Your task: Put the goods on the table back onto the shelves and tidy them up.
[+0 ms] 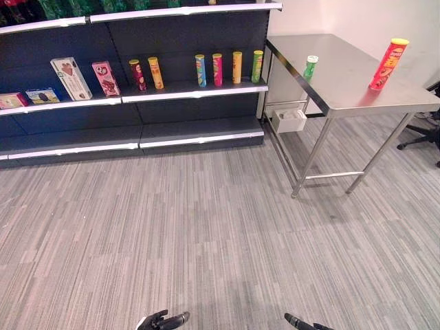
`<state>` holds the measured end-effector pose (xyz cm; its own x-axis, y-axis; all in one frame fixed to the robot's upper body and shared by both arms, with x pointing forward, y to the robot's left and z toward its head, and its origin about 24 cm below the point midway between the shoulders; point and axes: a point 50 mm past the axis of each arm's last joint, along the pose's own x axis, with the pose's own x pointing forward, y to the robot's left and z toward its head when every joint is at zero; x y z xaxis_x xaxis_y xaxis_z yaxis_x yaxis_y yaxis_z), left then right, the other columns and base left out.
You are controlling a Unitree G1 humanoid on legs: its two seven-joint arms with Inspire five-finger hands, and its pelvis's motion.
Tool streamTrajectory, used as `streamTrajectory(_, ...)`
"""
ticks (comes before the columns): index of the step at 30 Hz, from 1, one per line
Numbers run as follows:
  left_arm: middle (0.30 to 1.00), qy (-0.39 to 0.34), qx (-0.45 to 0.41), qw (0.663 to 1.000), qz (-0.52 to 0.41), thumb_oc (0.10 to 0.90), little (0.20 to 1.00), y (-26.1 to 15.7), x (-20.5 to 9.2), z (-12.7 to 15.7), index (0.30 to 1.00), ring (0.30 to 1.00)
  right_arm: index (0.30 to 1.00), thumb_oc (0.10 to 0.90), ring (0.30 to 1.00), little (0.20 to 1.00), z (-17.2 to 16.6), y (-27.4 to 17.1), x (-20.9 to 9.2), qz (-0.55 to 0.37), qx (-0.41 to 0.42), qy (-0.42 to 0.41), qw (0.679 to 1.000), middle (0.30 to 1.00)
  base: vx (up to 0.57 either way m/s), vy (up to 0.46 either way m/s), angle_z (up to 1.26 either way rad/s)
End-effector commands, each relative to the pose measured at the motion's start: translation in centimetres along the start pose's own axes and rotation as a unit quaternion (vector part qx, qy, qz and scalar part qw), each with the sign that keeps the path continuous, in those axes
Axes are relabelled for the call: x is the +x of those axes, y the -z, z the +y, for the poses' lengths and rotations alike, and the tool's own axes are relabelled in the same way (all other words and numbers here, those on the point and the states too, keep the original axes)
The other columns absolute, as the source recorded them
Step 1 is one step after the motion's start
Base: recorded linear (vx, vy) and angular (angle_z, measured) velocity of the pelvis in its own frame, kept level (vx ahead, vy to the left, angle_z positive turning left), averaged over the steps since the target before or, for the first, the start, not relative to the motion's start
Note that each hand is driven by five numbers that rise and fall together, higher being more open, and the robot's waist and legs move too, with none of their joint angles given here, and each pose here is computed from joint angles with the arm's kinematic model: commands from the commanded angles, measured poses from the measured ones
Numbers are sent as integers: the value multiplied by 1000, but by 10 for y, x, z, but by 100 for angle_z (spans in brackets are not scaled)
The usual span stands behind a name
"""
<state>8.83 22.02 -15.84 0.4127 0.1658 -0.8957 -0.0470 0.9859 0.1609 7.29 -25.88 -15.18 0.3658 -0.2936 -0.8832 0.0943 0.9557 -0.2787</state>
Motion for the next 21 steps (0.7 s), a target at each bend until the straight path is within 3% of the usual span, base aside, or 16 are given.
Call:
streamTrajectory(1, 900, -8, 6, 998, -69, 800, 900, -39, 5, 2, 900, 900, 900, 800, 900, 900, -11, -28, 2, -55, 4, 17, 998, 900, 0, 0, 0)
streamTrajectory(21, 900, -20, 25, 998, -52, 800, 900, -35, 7, 0, 900, 900, 900, 800, 900, 900, -12, -18, 3, -27, 11, 19, 999, 900, -6, -4, 0)
